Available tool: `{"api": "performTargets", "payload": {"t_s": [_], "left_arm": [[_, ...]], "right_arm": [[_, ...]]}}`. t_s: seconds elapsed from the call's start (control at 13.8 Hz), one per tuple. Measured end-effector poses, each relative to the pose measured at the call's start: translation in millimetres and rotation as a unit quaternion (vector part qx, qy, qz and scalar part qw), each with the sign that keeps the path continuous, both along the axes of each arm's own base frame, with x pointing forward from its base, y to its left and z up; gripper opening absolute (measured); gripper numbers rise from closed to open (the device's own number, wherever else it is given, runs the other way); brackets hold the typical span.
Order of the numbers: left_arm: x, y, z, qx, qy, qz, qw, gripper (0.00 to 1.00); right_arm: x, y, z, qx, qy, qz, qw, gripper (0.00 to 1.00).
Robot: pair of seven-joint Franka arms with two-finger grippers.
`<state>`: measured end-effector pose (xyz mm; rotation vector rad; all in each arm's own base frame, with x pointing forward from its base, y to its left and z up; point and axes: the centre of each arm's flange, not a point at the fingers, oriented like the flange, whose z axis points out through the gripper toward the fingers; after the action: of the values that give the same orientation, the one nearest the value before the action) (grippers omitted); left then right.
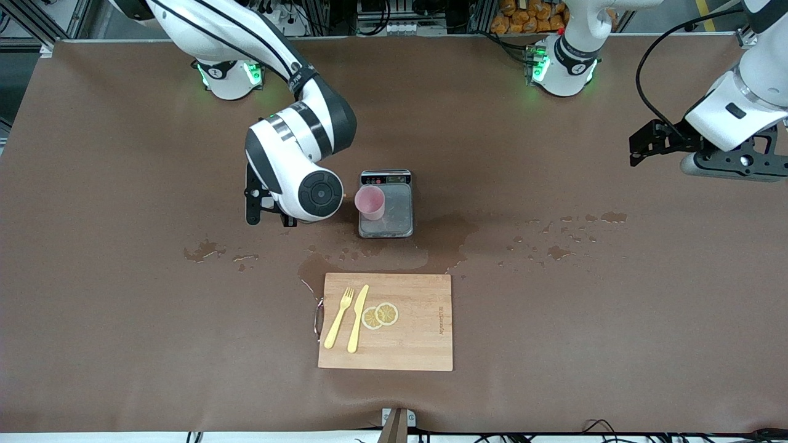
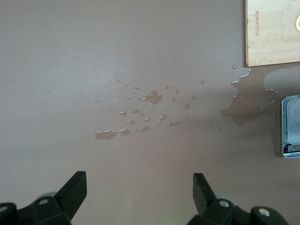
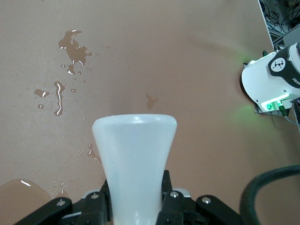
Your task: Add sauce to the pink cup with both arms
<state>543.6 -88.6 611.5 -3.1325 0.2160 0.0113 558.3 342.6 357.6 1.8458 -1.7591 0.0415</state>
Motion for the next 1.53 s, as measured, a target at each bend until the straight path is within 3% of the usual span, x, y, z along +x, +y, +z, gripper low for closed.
{"api": "performTargets", "payload": {"t_s": [1.53], "left_arm": [[0.0,-1.0,-0.4,0.0,0.0,-0.001,1.0,1.0]], "right_arm": [[11.1,-0.8,1.0,0.003,-0.01,-0.017,1.0,0.41]]}}
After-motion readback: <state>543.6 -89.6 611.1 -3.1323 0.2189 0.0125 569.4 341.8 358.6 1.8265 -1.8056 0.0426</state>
